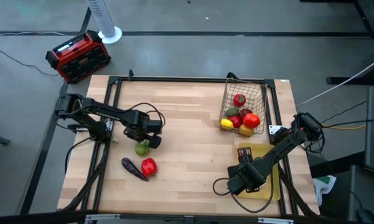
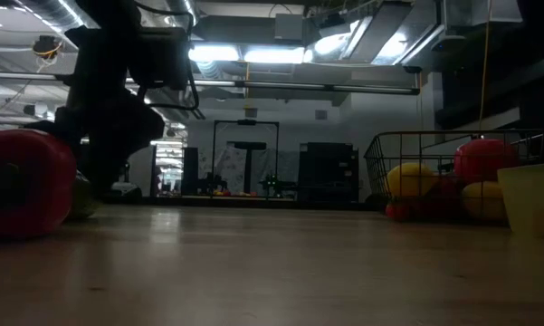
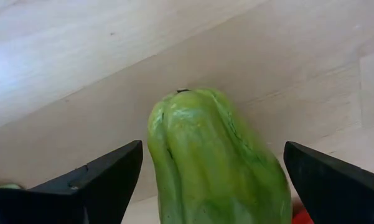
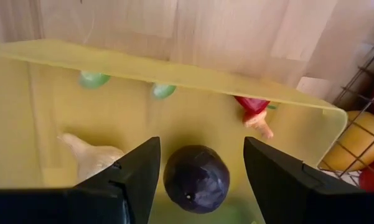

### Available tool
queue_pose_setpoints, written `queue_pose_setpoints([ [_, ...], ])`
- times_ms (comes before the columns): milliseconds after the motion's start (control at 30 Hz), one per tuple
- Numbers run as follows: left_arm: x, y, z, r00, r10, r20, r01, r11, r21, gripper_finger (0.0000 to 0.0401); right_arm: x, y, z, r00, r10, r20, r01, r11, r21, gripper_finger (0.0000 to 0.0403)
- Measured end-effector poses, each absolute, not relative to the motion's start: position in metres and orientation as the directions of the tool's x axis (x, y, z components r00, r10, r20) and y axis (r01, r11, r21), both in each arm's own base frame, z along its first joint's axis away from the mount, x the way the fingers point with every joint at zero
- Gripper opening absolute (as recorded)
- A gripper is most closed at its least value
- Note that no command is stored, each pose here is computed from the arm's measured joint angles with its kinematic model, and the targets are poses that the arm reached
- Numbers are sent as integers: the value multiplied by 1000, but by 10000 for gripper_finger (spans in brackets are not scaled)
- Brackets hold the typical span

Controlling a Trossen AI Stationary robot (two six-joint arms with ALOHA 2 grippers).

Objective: Sort produce into baskets
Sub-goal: Put the chayote into the yellow bin

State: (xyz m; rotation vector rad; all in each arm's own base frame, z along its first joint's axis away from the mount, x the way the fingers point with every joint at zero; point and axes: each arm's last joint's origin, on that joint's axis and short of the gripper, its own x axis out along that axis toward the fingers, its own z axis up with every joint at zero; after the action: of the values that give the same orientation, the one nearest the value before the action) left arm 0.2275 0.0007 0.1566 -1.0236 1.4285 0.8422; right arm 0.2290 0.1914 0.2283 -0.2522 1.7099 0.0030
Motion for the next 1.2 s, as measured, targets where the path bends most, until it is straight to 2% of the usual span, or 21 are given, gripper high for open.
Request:
queue_pose_setpoints([
  [367, 227, 0, 157, 5, -156, -988, -929, 365, -62, 274, 229, 191, 228, -128, -177, -976, -170, 973, -155, 230],
  [467, 227, 0, 157, 5, -156, -988, -929, 366, -62, 264, 229, 191, 228, -128, -177, -976, -170, 973, -154, 230],
  [733, 229, 0, 157, 29, -156, -987, -927, 365, -85, 268, 229, 191, 229, -130, -179, -975, -171, 973, -155, 230],
  [967, 242, 8, 161, 185, -184, -965, -905, 350, -240, 269, 226, 187, 232, -119, -228, -966, -175, 963, -205, 230],
  [1100, 254, 17, 164, 321, -181, -930, -872, 327, -364, 269, 221, 179, 249, -14, -276, -961, -124, 954, -273, 230],
  [1200, 266, 23, 169, 450, -160, -878, -820, 316, -478, 269, 216, 170, 266, 110, -323, -940, -36, 944, -328, 230],
])
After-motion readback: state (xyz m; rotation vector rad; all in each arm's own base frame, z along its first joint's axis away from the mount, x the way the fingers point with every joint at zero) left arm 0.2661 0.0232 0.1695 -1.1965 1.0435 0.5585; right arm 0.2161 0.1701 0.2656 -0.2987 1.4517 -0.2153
